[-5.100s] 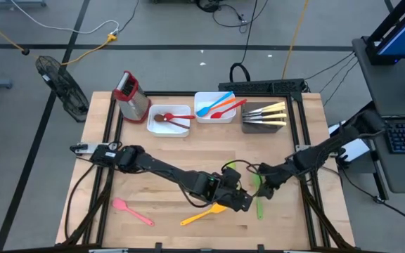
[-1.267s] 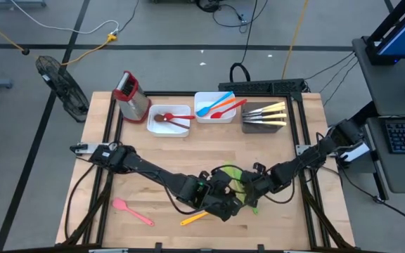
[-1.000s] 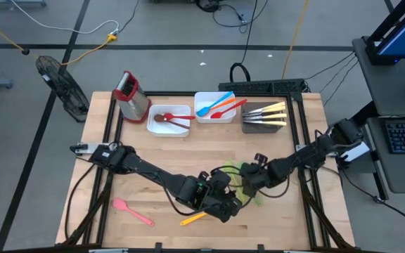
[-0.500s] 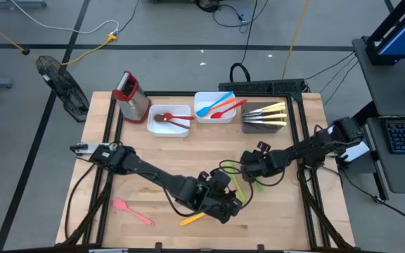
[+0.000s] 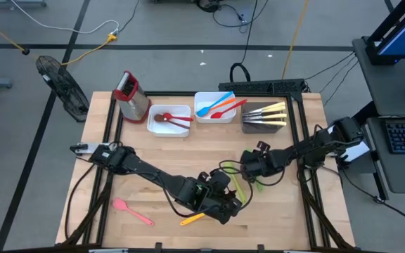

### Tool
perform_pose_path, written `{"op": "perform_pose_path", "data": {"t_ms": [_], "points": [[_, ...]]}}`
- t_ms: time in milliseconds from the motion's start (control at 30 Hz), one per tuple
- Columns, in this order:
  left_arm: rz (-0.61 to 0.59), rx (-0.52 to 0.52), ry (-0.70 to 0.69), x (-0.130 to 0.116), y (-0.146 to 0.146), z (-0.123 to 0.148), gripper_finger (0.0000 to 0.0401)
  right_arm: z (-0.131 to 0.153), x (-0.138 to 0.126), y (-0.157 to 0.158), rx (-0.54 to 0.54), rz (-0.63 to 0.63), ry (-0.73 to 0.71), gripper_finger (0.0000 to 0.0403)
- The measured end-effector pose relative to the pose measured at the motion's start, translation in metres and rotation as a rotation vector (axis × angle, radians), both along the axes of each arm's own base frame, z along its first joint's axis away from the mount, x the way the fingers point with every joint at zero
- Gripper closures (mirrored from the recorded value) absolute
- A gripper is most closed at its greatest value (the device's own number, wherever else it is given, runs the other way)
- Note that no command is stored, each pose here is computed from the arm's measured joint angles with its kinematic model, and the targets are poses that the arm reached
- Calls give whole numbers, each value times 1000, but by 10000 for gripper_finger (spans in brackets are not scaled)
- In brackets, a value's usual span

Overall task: Pick & Place Kitchen Items
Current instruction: Put the green spatula into the right white bin

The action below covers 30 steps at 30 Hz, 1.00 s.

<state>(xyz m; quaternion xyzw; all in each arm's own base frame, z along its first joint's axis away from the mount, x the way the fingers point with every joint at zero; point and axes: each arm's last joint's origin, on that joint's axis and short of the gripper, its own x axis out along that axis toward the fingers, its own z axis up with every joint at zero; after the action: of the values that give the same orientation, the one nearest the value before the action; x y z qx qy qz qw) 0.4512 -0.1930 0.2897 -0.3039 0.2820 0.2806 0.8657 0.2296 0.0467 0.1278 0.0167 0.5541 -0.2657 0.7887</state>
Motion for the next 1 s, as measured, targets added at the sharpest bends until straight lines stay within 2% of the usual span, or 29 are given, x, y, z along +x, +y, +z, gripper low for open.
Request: {"op": "perform_pose_path", "data": {"t_ms": [100, 233, 467, 600, 833, 933, 1000], "points": [[0, 0, 0, 0, 0, 0, 192, 0, 1, -1, 60, -4, 0, 286], [1, 0, -1, 0, 0, 0, 192, 5, 1, 0, 73, 20, -10, 286], [9, 26, -10, -1, -2, 0, 192, 31, -6, -1, 107, 22, -119, 286], [1, 33, -8, -2, -4, 0, 192, 46, -18, -4, 131, -9, -132, 286], [8, 48, -17, -2, -4, 1, 192, 63, -38, -13, 298, -16, -81, 286], [-5, 59, -11, -1, -4, 1, 192, 68, -39, -14, 308, 27, -106, 286], [-9, 60, -10, -1, -4, 1, 192, 70, -38, -14, 289, 104, -118, 286]]}}
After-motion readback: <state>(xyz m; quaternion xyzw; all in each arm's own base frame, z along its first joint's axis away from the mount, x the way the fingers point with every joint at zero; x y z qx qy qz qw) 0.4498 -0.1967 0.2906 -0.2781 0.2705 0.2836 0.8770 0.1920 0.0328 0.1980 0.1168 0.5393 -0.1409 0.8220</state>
